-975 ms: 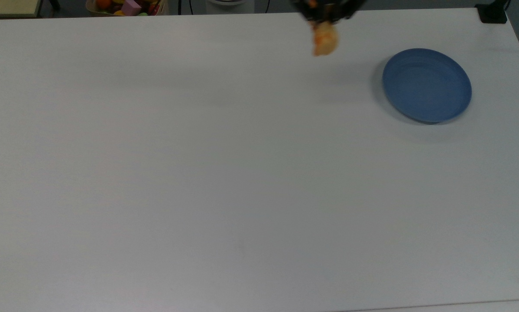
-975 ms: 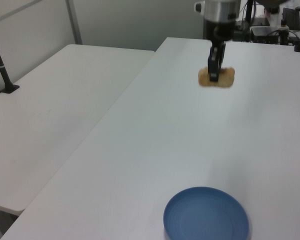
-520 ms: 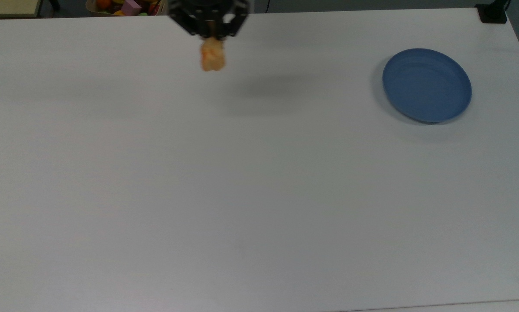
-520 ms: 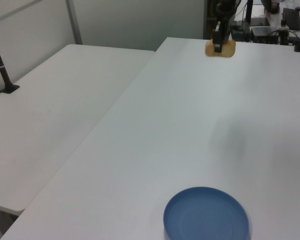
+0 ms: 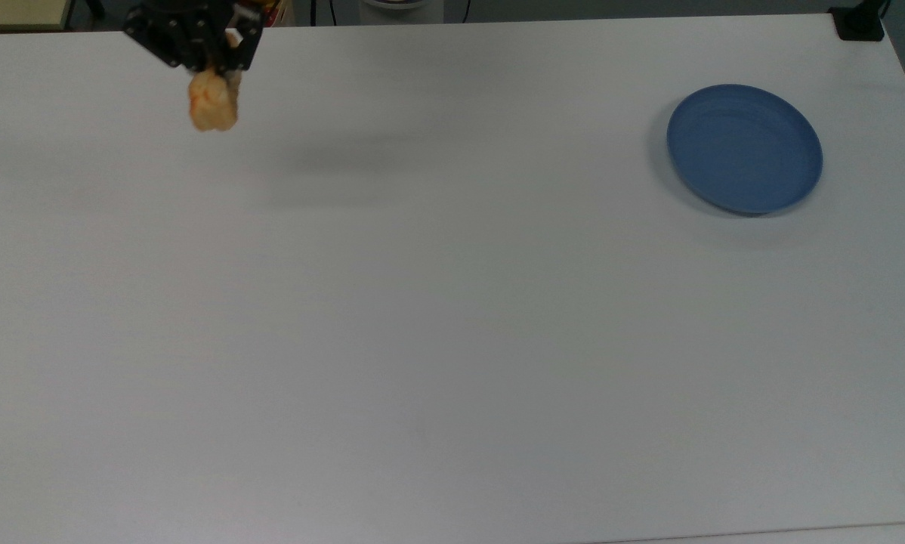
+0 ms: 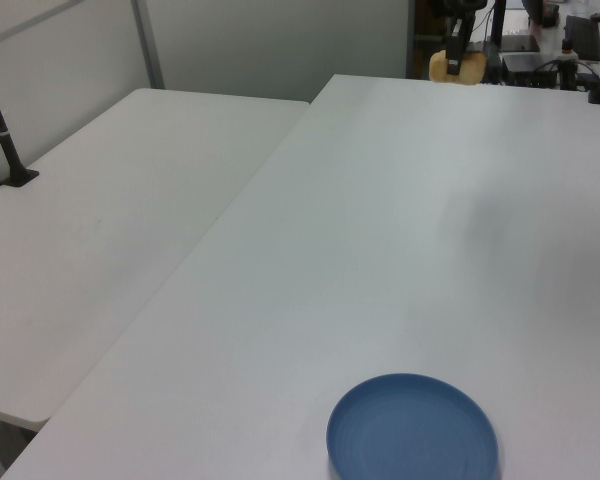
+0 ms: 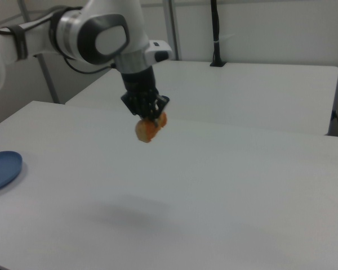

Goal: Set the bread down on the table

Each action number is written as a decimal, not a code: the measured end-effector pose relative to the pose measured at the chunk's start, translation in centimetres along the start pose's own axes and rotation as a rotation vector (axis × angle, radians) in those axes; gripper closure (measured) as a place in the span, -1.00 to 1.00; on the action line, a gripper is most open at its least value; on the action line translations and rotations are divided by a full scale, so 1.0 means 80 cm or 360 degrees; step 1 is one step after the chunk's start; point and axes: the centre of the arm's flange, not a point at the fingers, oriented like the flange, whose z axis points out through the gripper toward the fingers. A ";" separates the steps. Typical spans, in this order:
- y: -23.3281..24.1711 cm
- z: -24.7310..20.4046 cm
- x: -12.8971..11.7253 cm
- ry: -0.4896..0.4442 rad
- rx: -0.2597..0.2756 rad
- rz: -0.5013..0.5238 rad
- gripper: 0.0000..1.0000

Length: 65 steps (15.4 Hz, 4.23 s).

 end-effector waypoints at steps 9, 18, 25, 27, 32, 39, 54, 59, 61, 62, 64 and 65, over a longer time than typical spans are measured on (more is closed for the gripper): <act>-0.043 0.110 0.089 0.0056 -0.0072 -0.0129 0.77; -0.170 0.263 0.131 0.0009 -0.0346 -0.0258 0.79; -0.201 0.331 0.138 0.0061 -0.0457 -0.0225 0.63; -0.204 0.332 0.138 0.0069 -0.0453 -0.0191 0.22; -0.222 0.337 0.137 0.0079 -0.0428 -0.0116 -0.77; -0.271 0.336 0.134 0.0104 -0.0395 -0.0165 -1.00; -0.266 0.249 0.146 0.0211 -0.0186 0.0148 -1.00; -0.250 0.139 0.124 0.0222 -0.0108 0.0257 -1.00; -0.246 0.094 0.096 0.0192 -0.0102 0.0283 -1.00; -0.242 0.072 0.076 0.0161 -0.0111 0.0294 -1.00; -0.236 0.035 0.029 0.0083 -0.0099 0.0300 -1.00; -0.229 0.026 0.009 0.0042 -0.0078 0.0268 -1.00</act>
